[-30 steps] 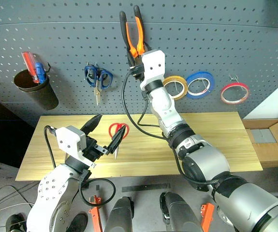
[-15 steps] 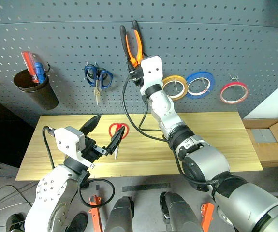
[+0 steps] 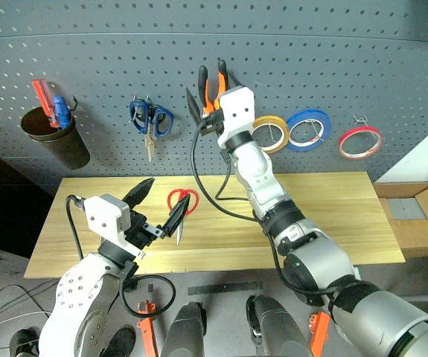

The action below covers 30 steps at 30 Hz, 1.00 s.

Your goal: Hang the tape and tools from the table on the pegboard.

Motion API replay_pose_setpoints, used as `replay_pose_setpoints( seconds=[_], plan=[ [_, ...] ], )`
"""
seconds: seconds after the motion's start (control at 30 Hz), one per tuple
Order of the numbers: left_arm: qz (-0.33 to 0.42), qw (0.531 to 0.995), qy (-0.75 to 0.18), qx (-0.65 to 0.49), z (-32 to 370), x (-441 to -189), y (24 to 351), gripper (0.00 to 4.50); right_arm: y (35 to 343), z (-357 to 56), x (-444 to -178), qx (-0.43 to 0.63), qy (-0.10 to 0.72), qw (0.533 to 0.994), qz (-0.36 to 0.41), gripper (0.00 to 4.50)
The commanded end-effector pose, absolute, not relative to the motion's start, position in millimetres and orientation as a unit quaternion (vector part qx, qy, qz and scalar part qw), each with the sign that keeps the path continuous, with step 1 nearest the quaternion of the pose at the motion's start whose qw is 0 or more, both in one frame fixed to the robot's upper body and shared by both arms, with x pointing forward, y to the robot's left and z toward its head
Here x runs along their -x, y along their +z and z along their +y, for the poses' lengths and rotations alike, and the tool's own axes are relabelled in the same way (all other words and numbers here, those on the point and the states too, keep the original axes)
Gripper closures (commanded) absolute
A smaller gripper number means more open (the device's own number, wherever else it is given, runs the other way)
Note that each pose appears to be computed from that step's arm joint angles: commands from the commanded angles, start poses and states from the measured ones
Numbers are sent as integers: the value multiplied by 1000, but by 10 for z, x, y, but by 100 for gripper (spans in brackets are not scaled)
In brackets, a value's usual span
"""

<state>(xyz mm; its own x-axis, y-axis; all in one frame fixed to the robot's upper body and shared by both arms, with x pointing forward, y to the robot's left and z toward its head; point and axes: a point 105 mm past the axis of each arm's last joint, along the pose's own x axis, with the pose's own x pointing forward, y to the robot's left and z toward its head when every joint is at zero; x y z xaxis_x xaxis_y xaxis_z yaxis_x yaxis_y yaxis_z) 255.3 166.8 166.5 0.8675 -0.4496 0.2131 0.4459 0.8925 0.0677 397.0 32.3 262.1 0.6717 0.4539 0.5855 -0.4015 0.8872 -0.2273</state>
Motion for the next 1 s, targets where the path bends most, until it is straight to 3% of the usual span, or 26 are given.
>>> replay_pose_setpoints(
  seconds=[0.03,0.17,0.4,0.47,0.57,0.63,0.73,1.0],
  plan=[
    [-121,969,-214,-16,1778,-2516,1688,0,2703,284,-3713,53,251,896,-363,2],
    [-98,971,-217,-27,1859,-2441,1554,0,2528,-72,-3417,110,249,892,-362,2],
    [-69,983,-170,2,2063,-2514,1390,0,2313,-252,-3090,124,249,908,-312,2],
    [-12,990,-137,-3,2170,-2579,1204,0,2078,-211,-2979,124,295,910,-262,2],
    [42,993,-105,15,2214,-2695,1035,0,1414,-165,-2730,100,419,897,-99,2],
    [69,993,-94,18,2186,-2744,984,0,1174,-220,-2624,92,449,888,-33,2],
    [128,986,-102,9,2017,-2820,925,0,1038,-426,-2688,75,433,898,20,2],
    [215,976,-2,-13,2160,-3038,732,0,1039,-567,-2819,88,445,890,48,2]
  ],
)
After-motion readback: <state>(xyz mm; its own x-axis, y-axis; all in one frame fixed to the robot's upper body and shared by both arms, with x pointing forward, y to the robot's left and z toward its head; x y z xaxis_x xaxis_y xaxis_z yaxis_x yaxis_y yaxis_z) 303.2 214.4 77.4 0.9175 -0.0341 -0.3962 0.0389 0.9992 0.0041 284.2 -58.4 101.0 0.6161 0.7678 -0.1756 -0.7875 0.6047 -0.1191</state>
